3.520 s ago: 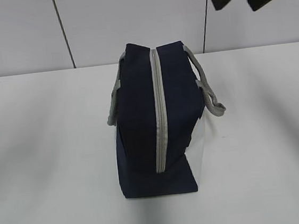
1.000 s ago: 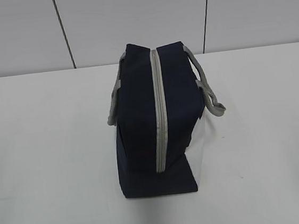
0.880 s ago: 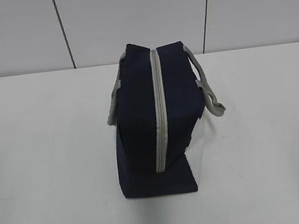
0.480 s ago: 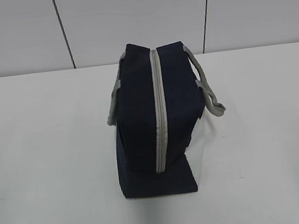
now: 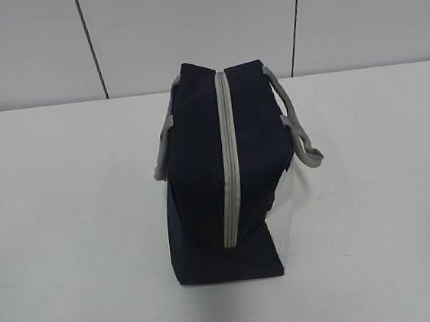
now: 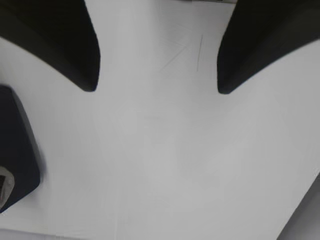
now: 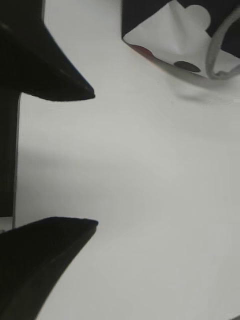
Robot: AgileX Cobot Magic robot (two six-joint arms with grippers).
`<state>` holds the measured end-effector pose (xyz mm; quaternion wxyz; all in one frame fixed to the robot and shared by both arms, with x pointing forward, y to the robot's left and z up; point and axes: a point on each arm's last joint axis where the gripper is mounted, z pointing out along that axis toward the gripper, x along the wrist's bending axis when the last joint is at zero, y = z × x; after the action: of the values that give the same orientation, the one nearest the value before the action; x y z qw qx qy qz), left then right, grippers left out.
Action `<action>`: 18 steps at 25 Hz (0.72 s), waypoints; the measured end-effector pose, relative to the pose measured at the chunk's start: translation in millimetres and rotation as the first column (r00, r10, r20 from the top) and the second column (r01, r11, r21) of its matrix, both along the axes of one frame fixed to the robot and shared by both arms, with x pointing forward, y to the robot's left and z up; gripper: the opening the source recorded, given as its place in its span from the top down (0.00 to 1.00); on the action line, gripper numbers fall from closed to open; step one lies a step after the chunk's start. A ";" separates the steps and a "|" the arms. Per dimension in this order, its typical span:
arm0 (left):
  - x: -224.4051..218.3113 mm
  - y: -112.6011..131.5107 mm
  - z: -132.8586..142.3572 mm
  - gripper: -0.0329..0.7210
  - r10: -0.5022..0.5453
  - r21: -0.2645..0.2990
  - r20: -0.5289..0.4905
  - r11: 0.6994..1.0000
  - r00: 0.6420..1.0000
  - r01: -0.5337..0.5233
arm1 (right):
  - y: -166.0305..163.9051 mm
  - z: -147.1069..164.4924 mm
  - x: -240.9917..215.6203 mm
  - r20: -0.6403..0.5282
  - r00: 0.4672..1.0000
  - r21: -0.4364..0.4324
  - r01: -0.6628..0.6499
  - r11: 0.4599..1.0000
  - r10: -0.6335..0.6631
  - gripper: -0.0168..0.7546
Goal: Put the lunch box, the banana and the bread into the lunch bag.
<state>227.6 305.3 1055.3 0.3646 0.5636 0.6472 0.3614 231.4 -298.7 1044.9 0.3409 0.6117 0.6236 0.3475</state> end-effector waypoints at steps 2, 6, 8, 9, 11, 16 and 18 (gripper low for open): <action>-1.4 0.1 -0.2 0.30 0.001 0.001 0.008 1.000 1.000 -0.001 | -0.2 -0.5 -2.7 0.012 0.999 -0.004 0.036 0.999 -0.036 0.27; -1.8 0.2 -0.4 0.30 0.002 0.002 0.007 1.000 1.000 -0.002 | -0.2 -0.6 -3.0 0.014 0.998 -0.006 0.056 0.998 -0.056 0.27; -1.9 0.2 -0.4 0.30 0.002 0.002 0.008 1.000 1.000 -0.002 | -0.1 -0.6 -3.0 0.014 0.998 -0.006 0.058 0.998 -0.058 0.27; -1.9 0.2 -0.4 0.30 0.002 0.002 0.008 1.000 1.000 -0.002 | -0.1 -0.6 -3.0 0.014 0.998 -0.006 0.058 0.998 -0.058 0.27; -2.1 0.2 -0.4 0.30 0.002 0.002 0.009 1.000 1.000 -0.002 | -0.1 -0.6 -3.0 0.014 0.998 -0.006 0.058 0.998 -0.058 0.27; -2.1 0.2 -0.4 0.30 0.002 0.002 0.009 1.000 1.000 -0.002 | -0.1 -0.6 -3.0 0.014 0.998 -0.006 0.058 0.998 -0.058 0.27; -2.1 0.2 -0.4 0.30 0.002 0.002 0.009 1.000 1.000 -0.002 | -0.1 -0.6 -3.0 0.014 0.998 -0.006 0.058 0.998 -0.058 0.27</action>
<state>225.6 305.5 1054.9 0.3666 0.5617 0.6457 0.3649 228.4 -298.9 1044.3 0.3573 0.6260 0.6042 0.3397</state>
